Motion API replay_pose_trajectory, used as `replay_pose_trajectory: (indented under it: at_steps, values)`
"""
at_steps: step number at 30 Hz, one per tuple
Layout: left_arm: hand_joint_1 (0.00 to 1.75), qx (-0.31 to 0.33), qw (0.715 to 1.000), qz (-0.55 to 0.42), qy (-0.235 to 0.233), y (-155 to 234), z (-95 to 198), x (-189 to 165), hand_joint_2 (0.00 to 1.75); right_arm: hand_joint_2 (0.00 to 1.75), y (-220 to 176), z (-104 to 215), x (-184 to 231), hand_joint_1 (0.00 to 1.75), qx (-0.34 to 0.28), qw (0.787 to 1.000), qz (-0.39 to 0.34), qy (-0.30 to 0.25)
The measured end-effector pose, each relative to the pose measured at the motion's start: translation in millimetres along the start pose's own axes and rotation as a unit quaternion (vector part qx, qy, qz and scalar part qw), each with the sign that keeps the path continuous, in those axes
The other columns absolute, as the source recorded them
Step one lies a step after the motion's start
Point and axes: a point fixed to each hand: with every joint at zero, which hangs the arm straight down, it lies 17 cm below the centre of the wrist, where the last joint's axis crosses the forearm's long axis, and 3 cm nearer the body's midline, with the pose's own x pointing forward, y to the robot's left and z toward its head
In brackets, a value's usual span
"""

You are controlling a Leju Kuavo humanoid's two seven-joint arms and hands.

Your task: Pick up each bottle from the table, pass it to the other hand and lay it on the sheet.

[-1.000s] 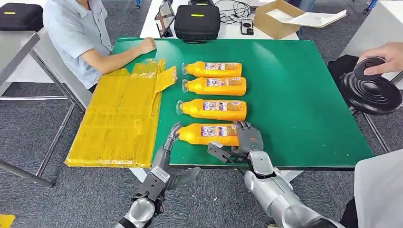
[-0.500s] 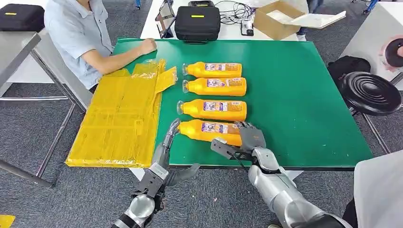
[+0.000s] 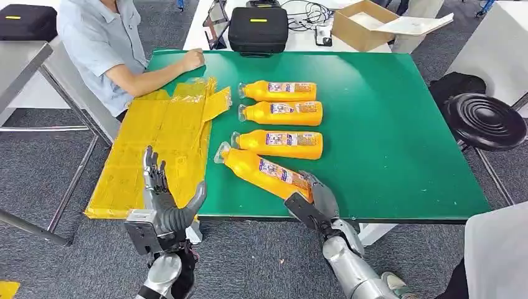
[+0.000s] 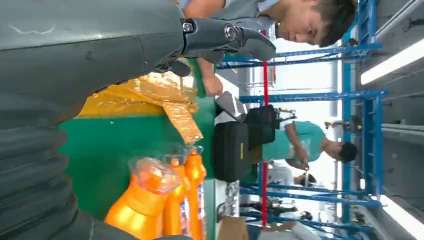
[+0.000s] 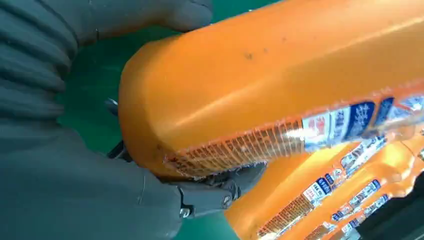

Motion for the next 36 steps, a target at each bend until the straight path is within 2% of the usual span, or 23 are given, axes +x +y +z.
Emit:
replay_pose_trajectory:
  at_steps: [6, 8, 10, 13, 15, 19, 22, 28, 36]
  values:
    - [0.00, 0.032, 0.996, 0.077, 0.040, 19, 4, 1, 1.75, 1.75, -30, 14, 9, 1.75, -0.101, 0.993, -0.066, 0.002]
    - [0.00, 0.011, 0.988, 0.127, 0.085, 11, 9, -8, 1.75, 1.75, -41, 18, 15, 1.75, -0.129, 0.988, -0.082, 0.001]
    - [0.00, -0.038, 0.977, 0.169, 0.125, -9, 18, -17, 1.75, 1.75, -46, 22, 21, 1.75, -0.142, 0.985, -0.102, -0.003]
    - [0.00, -0.130, 0.969, 0.150, 0.149, -42, 43, -30, 1.75, 1.75, -37, 24, 34, 1.75, -0.119, 0.984, -0.135, -0.017]
    - [0.00, -0.172, 0.957, 0.143, 0.183, -58, 63, -47, 1.75, 1.75, -22, 24, 49, 1.75, -0.089, 0.985, -0.146, -0.037]
    - [0.00, -0.214, 0.940, 0.148, 0.219, -76, 89, -67, 1.75, 1.75, 6, 22, 85, 1.75, -0.041, 0.985, -0.145, -0.079]
    - [0.00, -0.226, 0.934, 0.162, 0.224, -81, 93, -68, 1.75, 1.75, 25, 23, 106, 1.75, -0.010, 0.985, -0.135, -0.105]
    - [0.00, -0.221, 0.937, 0.166, 0.212, -82, 82, -64, 1.75, 1.75, 52, 29, 142, 1.75, 0.024, 0.979, -0.138, -0.148]
    - [0.00, -0.212, 0.937, 0.183, 0.208, -82, 76, -61, 1.75, 1.75, 65, 38, 164, 1.75, 0.039, 0.973, -0.141, -0.180]
